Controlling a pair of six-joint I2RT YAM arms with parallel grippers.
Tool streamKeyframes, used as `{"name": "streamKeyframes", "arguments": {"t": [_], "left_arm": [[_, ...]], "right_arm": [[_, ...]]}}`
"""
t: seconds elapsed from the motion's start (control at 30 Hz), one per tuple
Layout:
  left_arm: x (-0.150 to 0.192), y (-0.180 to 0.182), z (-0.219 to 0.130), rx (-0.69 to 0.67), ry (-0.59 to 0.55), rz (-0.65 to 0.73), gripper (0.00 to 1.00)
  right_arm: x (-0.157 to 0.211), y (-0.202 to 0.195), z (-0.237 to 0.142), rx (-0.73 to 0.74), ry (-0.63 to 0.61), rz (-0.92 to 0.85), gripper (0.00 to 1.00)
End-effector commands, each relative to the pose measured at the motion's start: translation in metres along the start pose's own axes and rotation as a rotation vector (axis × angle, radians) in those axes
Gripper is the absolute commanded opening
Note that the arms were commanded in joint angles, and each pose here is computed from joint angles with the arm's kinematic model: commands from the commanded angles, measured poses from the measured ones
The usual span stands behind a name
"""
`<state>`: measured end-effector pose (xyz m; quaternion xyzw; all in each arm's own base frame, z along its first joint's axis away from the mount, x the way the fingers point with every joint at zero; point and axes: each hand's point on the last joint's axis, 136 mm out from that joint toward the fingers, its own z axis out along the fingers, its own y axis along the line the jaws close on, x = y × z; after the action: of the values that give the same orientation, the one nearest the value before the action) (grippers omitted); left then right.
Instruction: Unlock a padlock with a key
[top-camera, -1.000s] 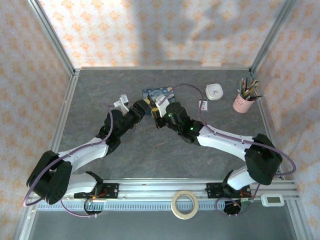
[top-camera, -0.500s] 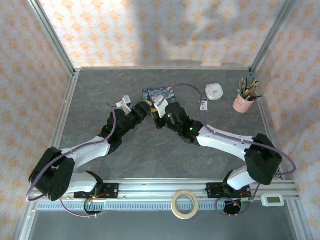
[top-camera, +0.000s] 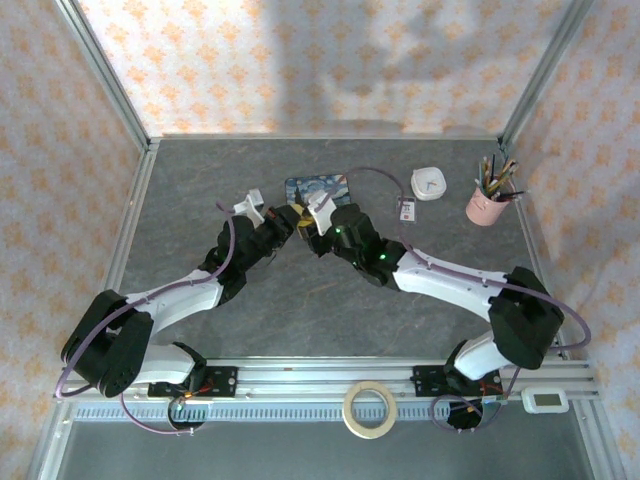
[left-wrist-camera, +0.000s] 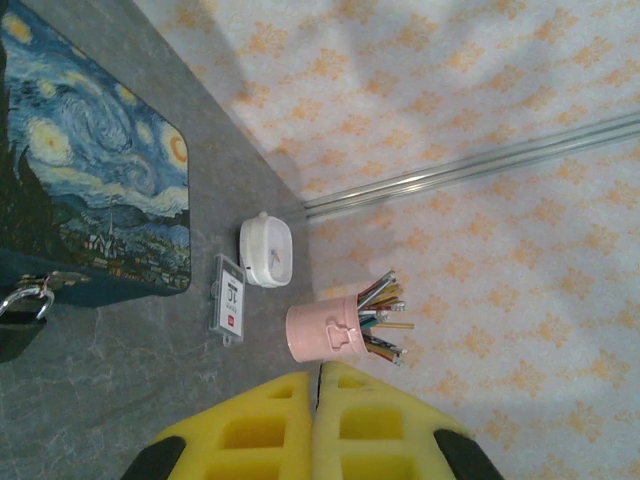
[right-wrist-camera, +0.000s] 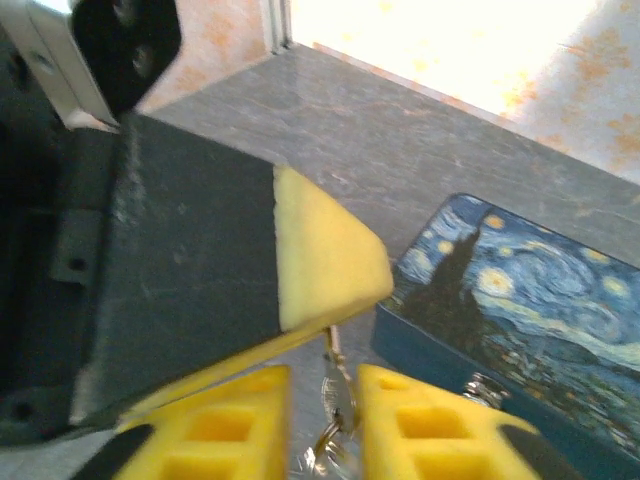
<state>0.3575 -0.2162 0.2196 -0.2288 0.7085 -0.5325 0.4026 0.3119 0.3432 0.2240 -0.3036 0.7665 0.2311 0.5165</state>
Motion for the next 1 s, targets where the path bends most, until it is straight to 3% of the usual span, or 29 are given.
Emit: {"name": "streamKeyframes", "arguments": {"t": [0.0, 0.1, 0.23, 0.4, 0.57, 0.97], "left_arm": [[-0.011, -0.027, -0.003, 0.099, -0.052, 0.101, 0.0], [-0.013, -0.045, -0.009, 0.188, -0.065, 0.177, 0.0], [-0.009, -0.069, -0.015, 0.301, -0.054, 0.252, 0.0], [-0.002, -0.088, -0.024, 0.409, -0.033, 0.305, 0.0], [0.003, -0.088, -0.025, 0.43, -0.013, 0.316, 0.0], [0.016, -0.083, -0.022, 0.434, 0.004, 0.299, 0.0]], "right_arm": [[-0.051, -0.013, -0.034, -0.132, -0.172, 0.176, 0.29], [-0.065, -0.026, -0.055, -0.25, -0.253, 0.314, 0.39], [-0.067, -0.026, -0.066, -0.364, -0.281, 0.416, 0.45], [-0.058, -0.024, -0.069, -0.536, -0.294, 0.555, 0.45], [-0.055, -0.012, -0.07, -0.672, -0.302, 0.619, 0.47], [-0.054, 0.003, -0.064, -0.751, -0.325, 0.665, 0.39]]}}
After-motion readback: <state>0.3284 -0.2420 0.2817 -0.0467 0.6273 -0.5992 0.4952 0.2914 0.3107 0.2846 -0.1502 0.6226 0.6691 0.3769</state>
